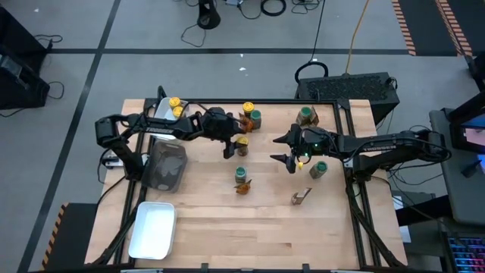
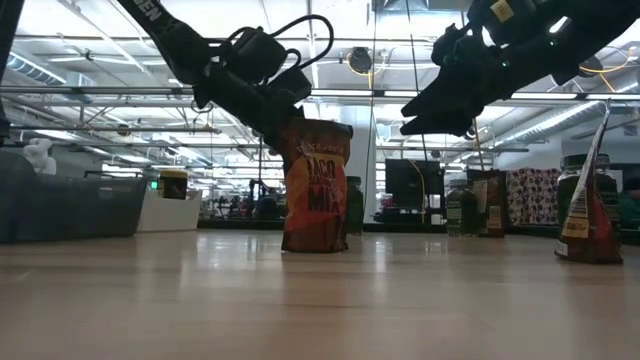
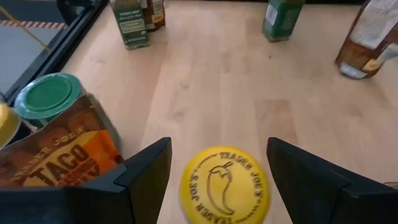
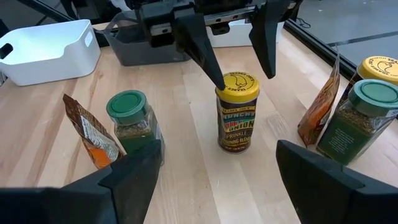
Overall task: Sort spices by type
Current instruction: Put the bottom yellow seasoning bottle into the top white bin
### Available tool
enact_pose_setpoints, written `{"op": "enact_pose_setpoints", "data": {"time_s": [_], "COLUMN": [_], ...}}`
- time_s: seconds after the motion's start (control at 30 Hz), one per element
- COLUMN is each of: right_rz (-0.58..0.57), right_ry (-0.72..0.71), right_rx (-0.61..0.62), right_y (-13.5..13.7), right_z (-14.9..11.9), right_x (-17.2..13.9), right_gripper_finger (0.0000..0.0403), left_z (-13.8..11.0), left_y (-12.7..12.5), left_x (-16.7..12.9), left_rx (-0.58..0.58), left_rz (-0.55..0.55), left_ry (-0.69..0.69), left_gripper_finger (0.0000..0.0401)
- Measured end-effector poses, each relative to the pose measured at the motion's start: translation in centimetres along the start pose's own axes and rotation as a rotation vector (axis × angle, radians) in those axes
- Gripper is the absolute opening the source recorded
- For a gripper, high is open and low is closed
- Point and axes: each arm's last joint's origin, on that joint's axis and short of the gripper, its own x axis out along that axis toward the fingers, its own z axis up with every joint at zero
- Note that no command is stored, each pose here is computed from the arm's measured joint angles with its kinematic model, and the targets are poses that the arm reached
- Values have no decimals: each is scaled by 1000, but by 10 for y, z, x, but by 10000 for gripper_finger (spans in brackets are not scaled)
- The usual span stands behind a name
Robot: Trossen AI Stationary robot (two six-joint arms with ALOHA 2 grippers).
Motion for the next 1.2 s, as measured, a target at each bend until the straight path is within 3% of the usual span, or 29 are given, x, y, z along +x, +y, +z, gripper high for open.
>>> {"op": "enact_pose_setpoints", "data": {"time_s": [0.33, 1.2], "right_rz": [0, -1], "right_ry": [0, 1], "right_rx": [0, 0], "right_y": [0, 0], "right_z": [0, 0], "right_x": [0, 0], "right_gripper_finger": [299, 299], "left_z": [-1, 0], "left_y": [1, -4], "left_x": [0, 1], "left_rx": [5, 12], "left_rz": [49, 15], "left_ry": [13, 9], "left_gripper_finger": [267, 267]}}
